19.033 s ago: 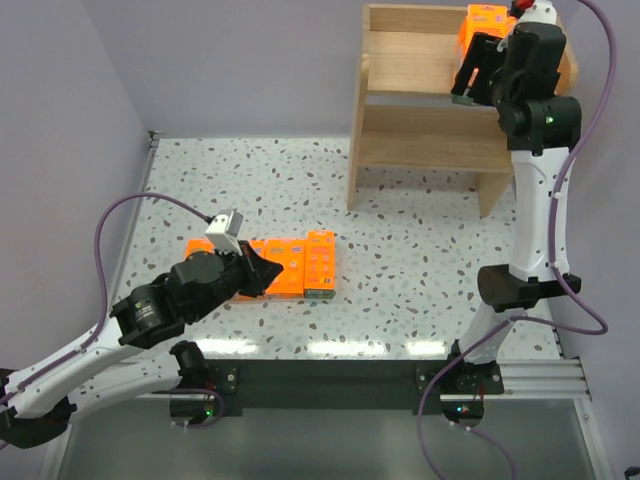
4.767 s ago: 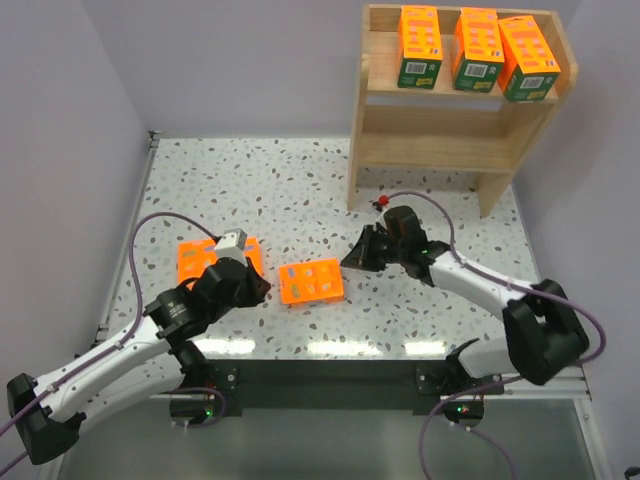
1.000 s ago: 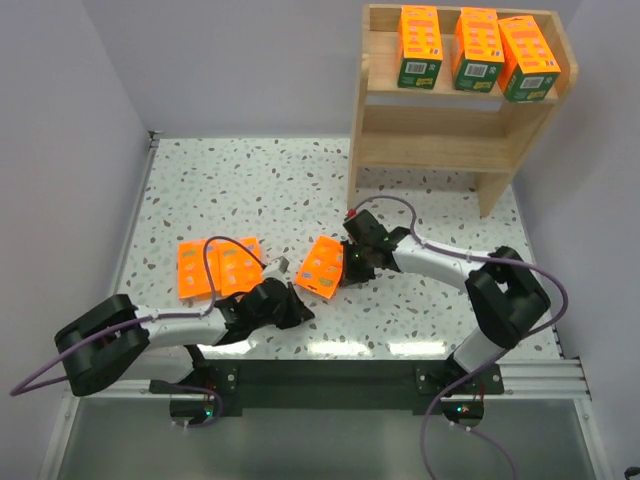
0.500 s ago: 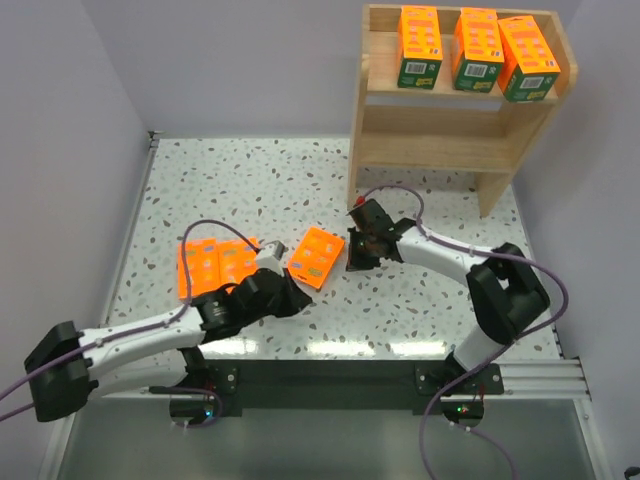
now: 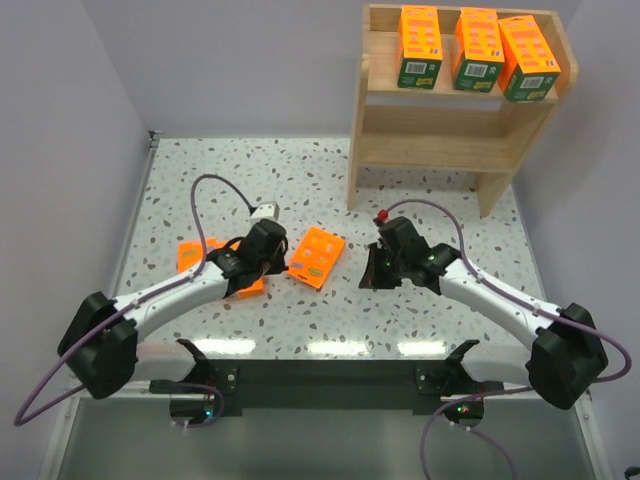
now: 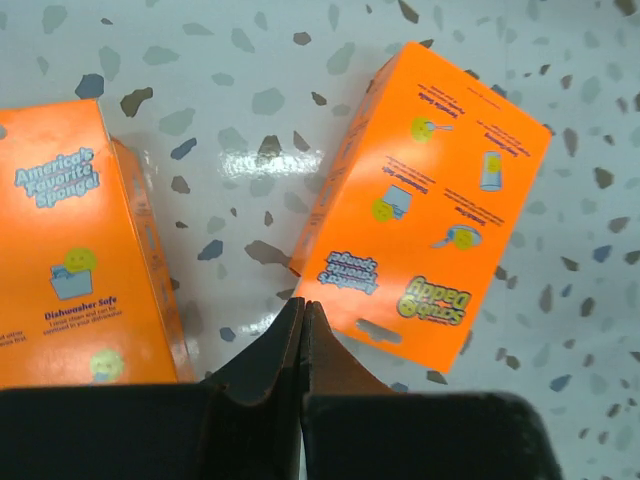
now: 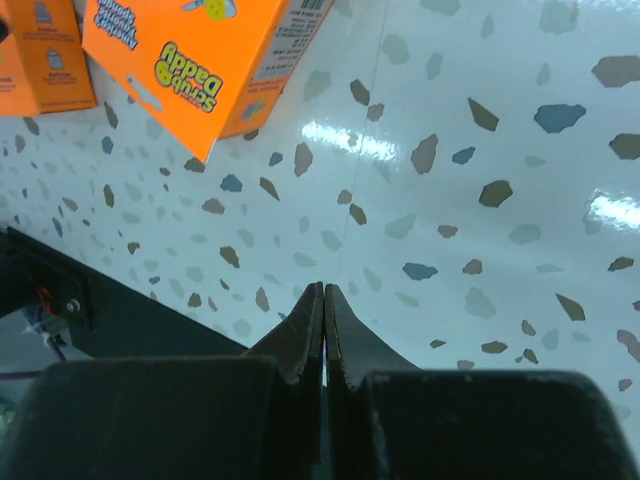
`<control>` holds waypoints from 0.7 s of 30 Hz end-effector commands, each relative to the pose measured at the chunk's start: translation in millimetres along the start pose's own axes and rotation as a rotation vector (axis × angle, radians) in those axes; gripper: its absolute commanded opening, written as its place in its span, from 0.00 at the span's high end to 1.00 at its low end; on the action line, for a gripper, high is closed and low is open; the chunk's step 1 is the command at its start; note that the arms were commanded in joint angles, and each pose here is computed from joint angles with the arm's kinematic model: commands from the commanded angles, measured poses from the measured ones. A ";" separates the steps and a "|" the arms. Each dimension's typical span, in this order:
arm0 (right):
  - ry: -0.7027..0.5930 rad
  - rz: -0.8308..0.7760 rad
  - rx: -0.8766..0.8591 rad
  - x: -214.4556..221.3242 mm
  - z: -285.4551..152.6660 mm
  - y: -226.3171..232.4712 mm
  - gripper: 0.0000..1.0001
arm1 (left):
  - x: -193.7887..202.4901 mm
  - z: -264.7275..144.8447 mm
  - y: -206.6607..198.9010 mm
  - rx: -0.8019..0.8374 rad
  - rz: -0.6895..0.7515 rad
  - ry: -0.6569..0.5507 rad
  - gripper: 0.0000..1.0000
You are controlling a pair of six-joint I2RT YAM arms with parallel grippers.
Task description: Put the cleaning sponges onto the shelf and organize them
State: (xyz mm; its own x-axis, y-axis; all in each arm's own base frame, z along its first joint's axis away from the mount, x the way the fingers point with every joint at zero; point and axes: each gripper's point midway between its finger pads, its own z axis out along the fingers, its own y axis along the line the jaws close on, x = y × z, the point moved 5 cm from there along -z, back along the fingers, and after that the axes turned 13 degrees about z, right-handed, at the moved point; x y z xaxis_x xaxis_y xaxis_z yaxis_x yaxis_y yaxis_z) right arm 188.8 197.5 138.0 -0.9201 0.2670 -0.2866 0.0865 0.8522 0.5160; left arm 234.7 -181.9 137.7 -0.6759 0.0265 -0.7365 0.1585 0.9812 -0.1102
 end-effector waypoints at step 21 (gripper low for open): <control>0.044 0.168 -0.037 46.8 -17.6 -30.4 0.98 | 25.9 64.3 -44.5 0.430 0.060 0.027 1.00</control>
State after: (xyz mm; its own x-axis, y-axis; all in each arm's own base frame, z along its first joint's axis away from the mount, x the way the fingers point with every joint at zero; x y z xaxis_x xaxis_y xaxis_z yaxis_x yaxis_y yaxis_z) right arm 131.2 168.8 123.6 -0.9269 0.3329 -0.1735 0.1910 0.8160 0.5455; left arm 266.5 -210.3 70.7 -0.7007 0.1175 -0.7037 0.3902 0.8889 -0.2400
